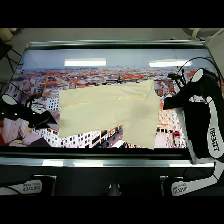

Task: Fold the shirts.

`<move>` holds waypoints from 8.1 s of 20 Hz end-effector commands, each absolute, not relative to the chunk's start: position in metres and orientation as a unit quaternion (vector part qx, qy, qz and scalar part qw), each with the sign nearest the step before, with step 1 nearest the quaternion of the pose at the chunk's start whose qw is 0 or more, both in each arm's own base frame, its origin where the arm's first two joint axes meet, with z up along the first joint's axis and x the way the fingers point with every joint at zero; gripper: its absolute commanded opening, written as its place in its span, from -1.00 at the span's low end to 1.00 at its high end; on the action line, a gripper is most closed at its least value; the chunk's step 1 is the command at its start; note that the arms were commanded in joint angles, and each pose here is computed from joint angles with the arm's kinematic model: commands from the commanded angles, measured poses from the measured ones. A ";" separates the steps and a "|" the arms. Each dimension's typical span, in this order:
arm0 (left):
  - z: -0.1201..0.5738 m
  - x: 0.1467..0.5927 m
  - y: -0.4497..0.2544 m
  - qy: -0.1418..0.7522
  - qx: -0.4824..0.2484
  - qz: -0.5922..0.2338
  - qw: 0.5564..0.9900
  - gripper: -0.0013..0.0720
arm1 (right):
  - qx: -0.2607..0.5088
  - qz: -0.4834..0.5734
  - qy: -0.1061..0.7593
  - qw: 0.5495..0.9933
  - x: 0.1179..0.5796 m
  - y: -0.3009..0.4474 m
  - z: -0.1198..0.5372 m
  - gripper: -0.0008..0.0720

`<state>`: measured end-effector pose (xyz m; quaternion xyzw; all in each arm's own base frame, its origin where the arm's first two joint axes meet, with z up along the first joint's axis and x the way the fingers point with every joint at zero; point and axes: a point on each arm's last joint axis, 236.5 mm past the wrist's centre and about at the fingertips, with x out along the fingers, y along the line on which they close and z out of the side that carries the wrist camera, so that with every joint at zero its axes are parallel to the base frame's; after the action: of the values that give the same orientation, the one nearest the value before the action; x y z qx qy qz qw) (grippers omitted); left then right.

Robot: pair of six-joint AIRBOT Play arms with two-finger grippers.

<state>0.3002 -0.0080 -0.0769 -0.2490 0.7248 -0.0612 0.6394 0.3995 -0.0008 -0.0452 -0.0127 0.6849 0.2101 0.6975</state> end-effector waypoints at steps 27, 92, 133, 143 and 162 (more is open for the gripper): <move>-0.046 0.332 -0.036 0.635 -0.243 -0.100 0.727 -0.91 | 0.041 0.264 0.603 0.752 0.415 0.032 -0.056 -0.93; -0.077 0.401 0.007 0.728 -0.100 -0.092 0.672 -0.91 | -0.061 0.213 0.676 0.703 0.427 0.044 -0.076 -0.92; -0.113 0.252 -0.023 0.717 -0.261 -0.073 0.642 -0.90 | 0.103 0.275 0.691 0.661 0.213 0.081 -0.109 0.29; -0.106 0.261 -0.020 0.703 -0.239 -0.091 0.664 -0.91 | 0.094 0.267 0.669 0.687 0.230 0.078 -0.110 -0.92; -0.040 0.471 -0.001 0.569 -0.248 -0.098 0.778 -0.91 | 0.118 0.180 0.426 0.879 0.517 0.049 -0.019 -0.93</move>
<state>0.4424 0.0007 -0.0261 -0.2341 0.5658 -0.1018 0.7841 0.4770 0.0493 -0.0101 0.0891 0.4584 0.2061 0.8599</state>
